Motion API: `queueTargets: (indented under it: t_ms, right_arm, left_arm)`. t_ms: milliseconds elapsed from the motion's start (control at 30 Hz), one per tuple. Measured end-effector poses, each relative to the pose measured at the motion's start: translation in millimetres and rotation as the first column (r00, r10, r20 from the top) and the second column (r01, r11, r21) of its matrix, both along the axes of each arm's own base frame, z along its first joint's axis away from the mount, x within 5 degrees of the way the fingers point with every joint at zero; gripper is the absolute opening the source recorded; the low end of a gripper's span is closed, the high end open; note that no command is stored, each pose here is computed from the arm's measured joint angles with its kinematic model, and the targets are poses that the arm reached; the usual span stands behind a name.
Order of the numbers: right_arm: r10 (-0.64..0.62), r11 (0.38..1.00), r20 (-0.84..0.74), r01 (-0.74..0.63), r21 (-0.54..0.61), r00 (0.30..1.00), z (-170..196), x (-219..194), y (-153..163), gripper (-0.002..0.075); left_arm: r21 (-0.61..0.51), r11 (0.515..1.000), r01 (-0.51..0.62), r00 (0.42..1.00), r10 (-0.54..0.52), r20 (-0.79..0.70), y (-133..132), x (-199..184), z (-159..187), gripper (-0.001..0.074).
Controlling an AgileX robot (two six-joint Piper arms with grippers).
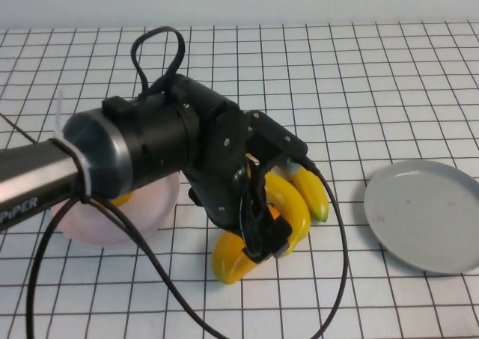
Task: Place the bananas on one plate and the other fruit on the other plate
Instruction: Put one type of fruit in the left plate
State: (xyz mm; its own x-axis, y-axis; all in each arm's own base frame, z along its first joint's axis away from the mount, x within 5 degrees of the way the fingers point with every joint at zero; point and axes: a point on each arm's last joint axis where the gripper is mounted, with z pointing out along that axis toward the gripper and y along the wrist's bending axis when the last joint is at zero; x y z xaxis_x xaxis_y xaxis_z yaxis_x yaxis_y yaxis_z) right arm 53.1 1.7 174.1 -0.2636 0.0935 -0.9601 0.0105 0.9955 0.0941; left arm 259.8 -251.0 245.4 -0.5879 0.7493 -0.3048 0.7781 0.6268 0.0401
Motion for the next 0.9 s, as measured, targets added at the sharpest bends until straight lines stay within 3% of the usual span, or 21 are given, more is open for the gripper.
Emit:
queueTargets:
  t_ms: [400, 900]
  right_arm:
    - [0.0, 1.0, 0.0, 0.0, 0.0, 1.0, 0, 0, 0, -0.0016]
    - [0.0, 1.0, 0.0, 0.0, 0.0, 1.0, 0, 0, 0, -0.0016]
  left_arm:
    - [-0.029, 0.998, 0.051, 0.998, -0.05, 0.025, -13, 7, -17, 0.0648]
    - [0.051, 0.997, 0.065, 0.996, -0.061, -0.066, -19, 13, -59, 0.0648]
